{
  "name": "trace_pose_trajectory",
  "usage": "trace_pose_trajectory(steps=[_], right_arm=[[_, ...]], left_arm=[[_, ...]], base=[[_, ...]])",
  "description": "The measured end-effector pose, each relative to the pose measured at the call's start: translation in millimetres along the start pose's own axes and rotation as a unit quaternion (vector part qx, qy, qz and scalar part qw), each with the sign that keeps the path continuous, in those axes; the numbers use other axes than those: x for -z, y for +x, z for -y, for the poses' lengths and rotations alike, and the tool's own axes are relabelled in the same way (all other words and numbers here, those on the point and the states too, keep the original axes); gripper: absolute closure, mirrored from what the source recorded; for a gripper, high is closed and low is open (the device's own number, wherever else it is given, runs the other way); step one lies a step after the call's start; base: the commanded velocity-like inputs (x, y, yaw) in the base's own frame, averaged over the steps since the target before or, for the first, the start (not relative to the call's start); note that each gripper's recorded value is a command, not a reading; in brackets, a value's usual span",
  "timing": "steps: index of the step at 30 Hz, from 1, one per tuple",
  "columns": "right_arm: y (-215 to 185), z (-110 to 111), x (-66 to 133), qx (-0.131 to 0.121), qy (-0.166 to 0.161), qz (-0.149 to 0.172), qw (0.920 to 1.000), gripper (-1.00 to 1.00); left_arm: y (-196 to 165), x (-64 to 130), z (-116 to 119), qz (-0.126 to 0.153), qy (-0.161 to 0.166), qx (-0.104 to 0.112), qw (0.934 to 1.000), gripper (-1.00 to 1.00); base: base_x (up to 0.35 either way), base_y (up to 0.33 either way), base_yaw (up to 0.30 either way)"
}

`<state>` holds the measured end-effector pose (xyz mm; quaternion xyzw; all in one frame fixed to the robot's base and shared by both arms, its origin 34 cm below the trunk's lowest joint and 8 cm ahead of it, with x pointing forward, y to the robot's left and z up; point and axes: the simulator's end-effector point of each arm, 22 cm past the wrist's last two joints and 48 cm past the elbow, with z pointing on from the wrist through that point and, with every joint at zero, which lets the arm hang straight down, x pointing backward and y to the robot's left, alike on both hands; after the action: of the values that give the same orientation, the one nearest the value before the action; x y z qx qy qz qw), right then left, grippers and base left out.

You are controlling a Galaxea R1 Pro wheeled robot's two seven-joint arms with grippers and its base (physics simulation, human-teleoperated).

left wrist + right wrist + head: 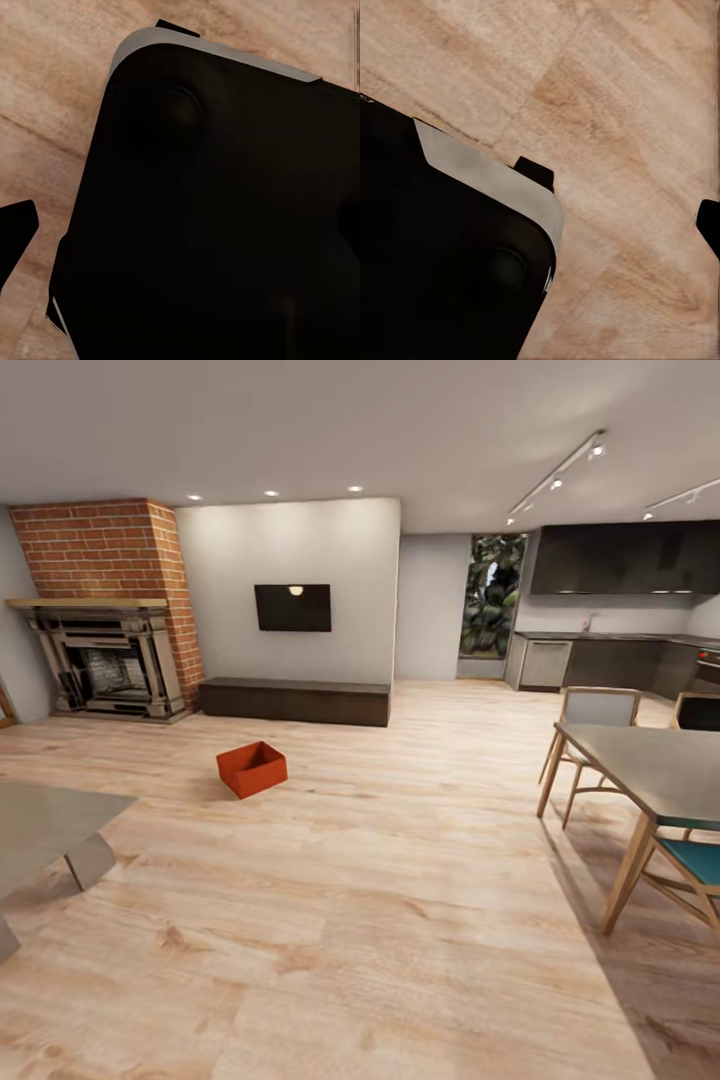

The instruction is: Move the two storage containers from the living room to the garage. In the garage, place one container on the floor and stack the other container on top of it (either order is fine).

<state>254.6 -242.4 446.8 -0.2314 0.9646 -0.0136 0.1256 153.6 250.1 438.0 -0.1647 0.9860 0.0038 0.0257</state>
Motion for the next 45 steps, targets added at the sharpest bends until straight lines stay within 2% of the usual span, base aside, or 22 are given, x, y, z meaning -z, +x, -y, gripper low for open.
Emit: trace_pose_trajectory(steps=[6, 10, 12, 24, 45], right_arm=[[0.7, 1.8, 0.1, -0.013, 0.002, 0.0, 0.9999, -1.0], [1.6, 1.4, 0.0, -0.06, 0.009, -0.006, 0.9982, -1.0], [1.6, 0.9, 0.0, -0.064, 0.01, -0.007, 0.9979, -1.0], [1.4, 0.1, -0.1, -0.07, 0.01, -0.007, 0.9975, -1.0], [1.4, 0.3, -0.1, -0.07, 0.01, -0.007, 0.9975, -1.0]], left_arm=[[-0.1, 0.0, -0.3, 0.0, 0.0, 0.0, 1.0, -1.0], [-0.4, 0.0, -1.0, 0.0, -0.001, 0.0, 1.0, -1.0], [-0.4, 0.0, -1.1, 0.0, -0.001, 0.0, 1.0, -1.0], [-0.4, 0.0, -1.2, 0.0, -0.001, 0.001, 1.0, -1.0], [-0.3, 0.0, -1.1, 0.0, -0.001, 0.001, 1.0, -1.0]], base=[[0.325, 0.0, 0.0], [0.325, 0.0, 0.0], [0.325, 0.0, 0.0], [0.325, 0.0, 0.034], [0.325, 0.0, 0.262]])
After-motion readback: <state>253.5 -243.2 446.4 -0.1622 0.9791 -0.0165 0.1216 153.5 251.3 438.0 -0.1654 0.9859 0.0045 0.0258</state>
